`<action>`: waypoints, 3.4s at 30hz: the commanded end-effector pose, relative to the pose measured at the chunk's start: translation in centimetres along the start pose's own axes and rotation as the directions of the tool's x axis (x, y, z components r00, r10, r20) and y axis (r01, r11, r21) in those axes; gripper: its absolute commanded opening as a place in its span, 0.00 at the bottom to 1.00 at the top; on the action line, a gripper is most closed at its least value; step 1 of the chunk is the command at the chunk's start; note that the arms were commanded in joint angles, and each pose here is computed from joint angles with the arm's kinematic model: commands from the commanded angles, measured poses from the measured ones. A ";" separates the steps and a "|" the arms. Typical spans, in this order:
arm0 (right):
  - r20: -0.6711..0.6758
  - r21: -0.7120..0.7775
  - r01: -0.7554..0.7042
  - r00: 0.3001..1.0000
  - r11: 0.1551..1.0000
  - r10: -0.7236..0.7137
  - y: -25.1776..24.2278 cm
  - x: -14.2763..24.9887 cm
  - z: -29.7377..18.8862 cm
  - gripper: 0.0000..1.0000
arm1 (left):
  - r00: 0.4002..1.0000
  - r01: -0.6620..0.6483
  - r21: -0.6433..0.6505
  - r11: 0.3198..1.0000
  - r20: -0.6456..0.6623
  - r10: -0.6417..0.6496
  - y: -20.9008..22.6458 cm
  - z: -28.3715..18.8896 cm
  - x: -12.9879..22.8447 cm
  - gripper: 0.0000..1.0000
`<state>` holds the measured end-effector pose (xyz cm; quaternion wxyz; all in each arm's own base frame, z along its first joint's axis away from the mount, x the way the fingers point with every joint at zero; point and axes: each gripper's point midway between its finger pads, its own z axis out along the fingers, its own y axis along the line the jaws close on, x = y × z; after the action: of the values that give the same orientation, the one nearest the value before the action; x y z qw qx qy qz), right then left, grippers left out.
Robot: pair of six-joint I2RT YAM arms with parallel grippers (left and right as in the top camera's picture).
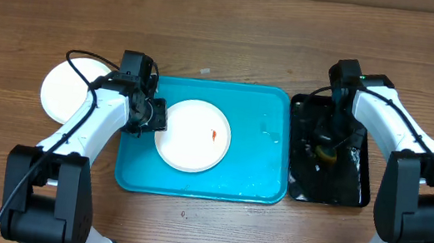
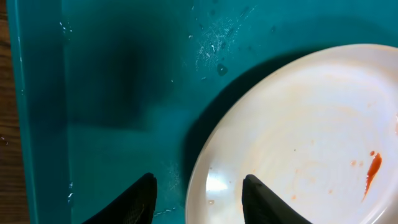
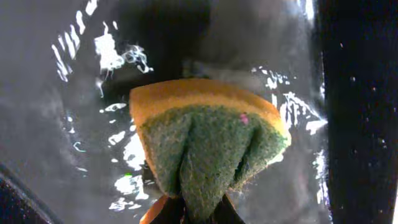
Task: Clean dirty plates on tray and stack at the side
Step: 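Grasp the sponge in the black tray with the right gripper, then scrub the white plate with the sponge while left gripper holds it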
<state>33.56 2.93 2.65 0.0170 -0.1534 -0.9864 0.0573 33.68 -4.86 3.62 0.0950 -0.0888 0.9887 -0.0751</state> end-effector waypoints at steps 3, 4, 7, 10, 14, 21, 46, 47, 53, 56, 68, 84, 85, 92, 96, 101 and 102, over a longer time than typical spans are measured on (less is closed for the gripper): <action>0.034 -0.002 0.092 0.995 0.996 -0.092 0.0 -0.8 -1.0 0.04 | 0.999 -0.027 -0.021 0.999 -0.038 0.026 0.0 1.6 0.4 0.46; 0.033 -0.001 0.095 0.995 0.995 -0.095 0.0 -0.8 -1.0 0.04 | 0.998 -0.032 -0.023 0.999 -0.048 0.031 -0.1 1.9 0.6 0.44; 0.028 0.001 0.095 0.995 0.995 -0.095 -0.1 -0.7 -1.0 0.04 | 0.997 -0.064 -0.017 0.998 -0.046 0.063 -0.6 2.4 0.6 0.25; 0.028 0.002 0.137 0.990 0.991 -0.137 -0.1 -0.7 -1.0 0.04 | 0.996 -0.078 -0.014 0.997 -0.043 0.077 -1.0 2.4 0.5 0.11; 0.017 0.006 0.245 0.969 0.969 -0.245 -0.2 -0.4 -1.0 0.04 | 0.995 -0.055 -0.020 0.998 -0.084 0.053 -1.3 2.4 1.7 0.04; 0.020 0.004 0.301 0.954 0.954 -0.301 -0.1 -0.5 -1.0 0.04 | 0.995 -0.037 -0.027 0.999 -0.095 0.035 -1.7 2.4 2.1 0.19; 0.066 -0.619 0.311 0.936 0.721 -0.346 13.3 2.2 -10.3 0.04 | 0.995 -0.037 -0.020 0.999 -0.090 0.035 -1.8 2.4 2.0 0.04; 0.096 -0.620 0.346 0.924 0.704 -0.369 14.5 2.5 -10.6 0.04 | 0.995 -0.038 -0.020 0.999 -0.090 0.036 -1.8 2.4 2.0 0.04; 0.248 -0.485 0.539 0.840 0.689 -0.483 19.8 4.8 -10.5 0.04 | 0.995 -0.038 -0.020 0.999 -0.089 0.036 -1.8 2.4 2.0 0.05; 0.332 -0.312 0.627 0.776 0.714 -0.537 21.4 5.4 -10.0 0.04 | 0.996 -0.038 -0.019 0.999 -0.087 0.036 -1.8 2.4 2.0 0.04; 0.452 0.134 0.676 0.609 0.724 -0.652 23.4 5.2 -8.4 0.04 | 0.996 -0.038 -0.019 0.999 -0.087 0.036 -1.8 2.4 1.9 0.05; 0.356 0.021 0.677 0.683 0.736 -0.638 24.9 6.6 -3.5 0.04 | 0.994 -0.037 -0.025 0.999 -0.104 0.034 -1.7 2.4 2.4 0.04; 0.355 0.020 0.673 0.687 0.740 -0.634 24.8 6.5 -3.4 0.04 | 0.994 -0.037 -0.025 0.999 -0.104 0.034 -1.7 2.4 2.4 0.04; 0.347 0.008 0.659 0.704 0.752 -0.620 24.2 5.8 -3.2 0.04 | 0.994 -0.037 -0.025 0.999 -0.104 0.034 -1.7 2.4 2.4 0.04; 0.331 0.003 0.660 0.708 0.751 -0.623 24.3 5.9 -2.4 0.04 | 0.994 -0.037 -0.025 0.999 -0.105 0.034 -1.7 2.4 2.4 0.04; 0.276 -0.019 0.668 0.719 0.744 -0.638 24.4 6.6 -0.3 0.04 | 0.993 -0.037 -0.028 0.999 -0.112 0.034 -1.6 2.4 2.6 0.04; 0.268 -0.027 0.670 0.720 0.742 -0.640 24.4 6.8 -0.1 0.04 | 0.993 -0.037 -0.029 0.999 -0.114 0.033 -1.6 2.3 2.6 0.04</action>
<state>34.76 28.11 1.67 -0.1182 0.2167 -0.9690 0.0124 32.02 -7.04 1.22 0.0436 -0.0714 0.9942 -0.0677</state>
